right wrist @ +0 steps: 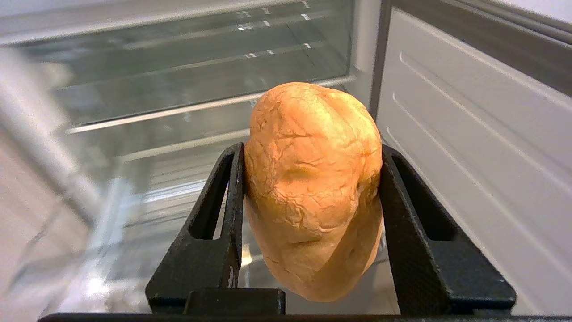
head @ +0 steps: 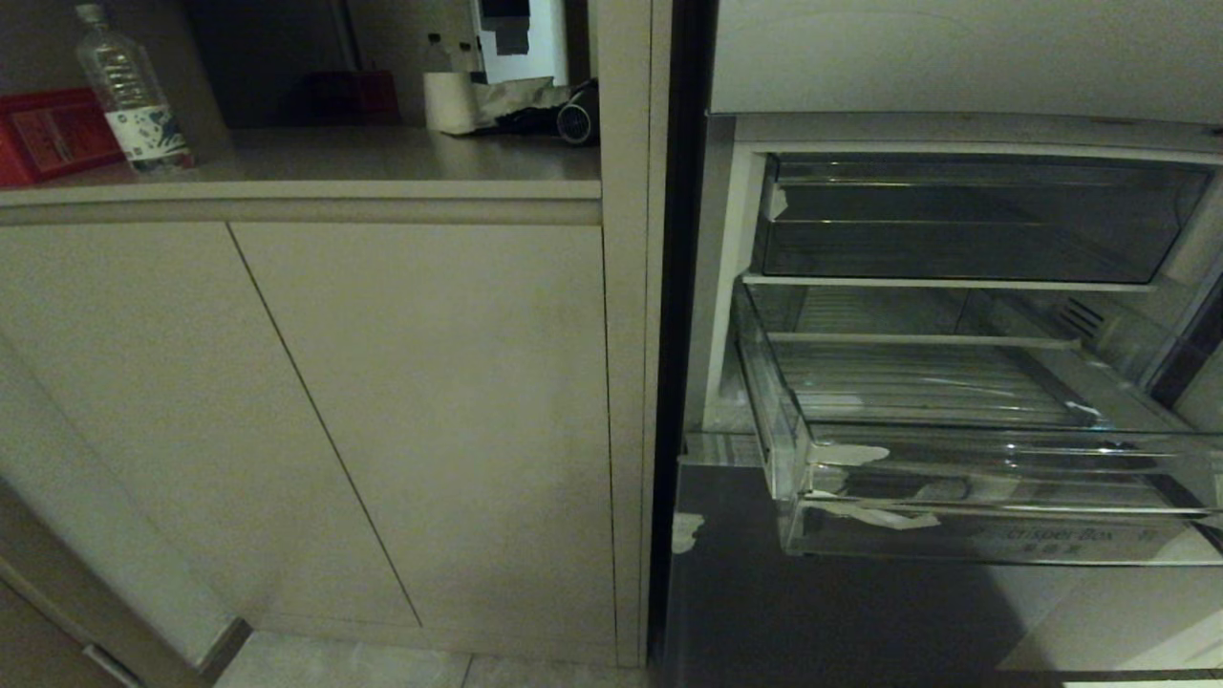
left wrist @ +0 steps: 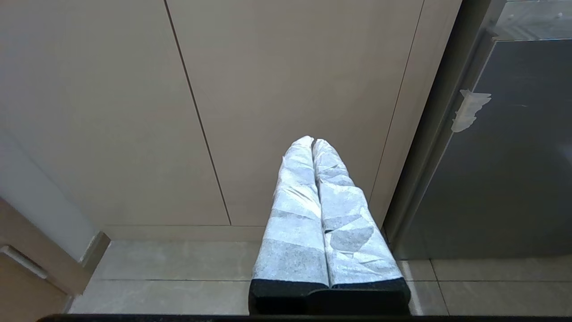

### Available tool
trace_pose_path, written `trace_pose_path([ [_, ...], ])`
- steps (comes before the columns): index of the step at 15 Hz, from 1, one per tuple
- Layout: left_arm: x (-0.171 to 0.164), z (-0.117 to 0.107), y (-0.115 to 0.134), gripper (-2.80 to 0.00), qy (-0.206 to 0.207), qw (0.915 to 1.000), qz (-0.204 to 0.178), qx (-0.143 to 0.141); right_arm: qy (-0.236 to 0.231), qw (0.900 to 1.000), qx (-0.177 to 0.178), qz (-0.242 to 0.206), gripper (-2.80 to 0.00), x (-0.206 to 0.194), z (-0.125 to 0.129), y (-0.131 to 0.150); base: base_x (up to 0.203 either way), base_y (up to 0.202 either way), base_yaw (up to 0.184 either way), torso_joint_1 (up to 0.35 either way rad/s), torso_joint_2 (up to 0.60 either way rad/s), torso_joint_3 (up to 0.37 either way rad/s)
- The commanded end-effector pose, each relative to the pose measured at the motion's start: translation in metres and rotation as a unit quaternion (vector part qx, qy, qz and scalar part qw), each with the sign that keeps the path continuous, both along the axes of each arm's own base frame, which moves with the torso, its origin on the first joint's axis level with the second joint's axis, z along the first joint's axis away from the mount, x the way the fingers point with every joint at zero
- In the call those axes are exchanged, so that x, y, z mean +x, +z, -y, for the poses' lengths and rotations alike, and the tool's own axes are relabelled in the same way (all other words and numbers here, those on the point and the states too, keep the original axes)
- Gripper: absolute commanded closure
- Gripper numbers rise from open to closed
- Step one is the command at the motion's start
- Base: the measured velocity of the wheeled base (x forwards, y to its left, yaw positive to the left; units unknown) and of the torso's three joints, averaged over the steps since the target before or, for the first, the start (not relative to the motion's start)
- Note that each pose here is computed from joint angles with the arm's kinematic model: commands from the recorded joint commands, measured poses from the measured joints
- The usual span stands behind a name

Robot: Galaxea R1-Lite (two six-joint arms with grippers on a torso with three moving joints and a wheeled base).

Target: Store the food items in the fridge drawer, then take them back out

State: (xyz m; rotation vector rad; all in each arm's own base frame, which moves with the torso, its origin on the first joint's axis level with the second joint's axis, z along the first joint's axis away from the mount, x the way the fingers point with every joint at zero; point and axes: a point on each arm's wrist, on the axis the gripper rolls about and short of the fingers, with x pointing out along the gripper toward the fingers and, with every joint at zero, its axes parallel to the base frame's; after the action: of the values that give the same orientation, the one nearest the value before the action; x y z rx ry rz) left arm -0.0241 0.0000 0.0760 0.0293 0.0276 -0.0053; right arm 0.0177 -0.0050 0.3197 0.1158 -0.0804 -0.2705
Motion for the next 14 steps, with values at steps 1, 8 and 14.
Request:
trace_pose_path([
  [1, 0.0, 0.0, 0.0, 0.0, 0.0, 1.0, -0.001, 0.0, 0.026, 0.997, -0.018, 0.076, 0.0, -0.065, -0.015, -0.032, 0.0, 0.0, 0.0, 0.0, 0.0, 0.0],
  [8, 0.0, 0.0, 0.0, 0.0, 0.0, 1.0, -0.001, 0.0, 0.007, 0.997, -0.031, 0.063, 0.0, -0.053, -0.005, -0.103, 0.0, 0.0, 0.0, 0.0, 0.0, 0.0],
  [14, 0.0, 0.0, 0.0, 0.0, 0.0, 1.0, -0.001, 0.0, 0.014, 0.99, -0.116, 0.085, 0.0, -0.044, -0.003, -0.115, 0.003, -0.001, -0.006, 0.001, 0.0, 0.0],
])
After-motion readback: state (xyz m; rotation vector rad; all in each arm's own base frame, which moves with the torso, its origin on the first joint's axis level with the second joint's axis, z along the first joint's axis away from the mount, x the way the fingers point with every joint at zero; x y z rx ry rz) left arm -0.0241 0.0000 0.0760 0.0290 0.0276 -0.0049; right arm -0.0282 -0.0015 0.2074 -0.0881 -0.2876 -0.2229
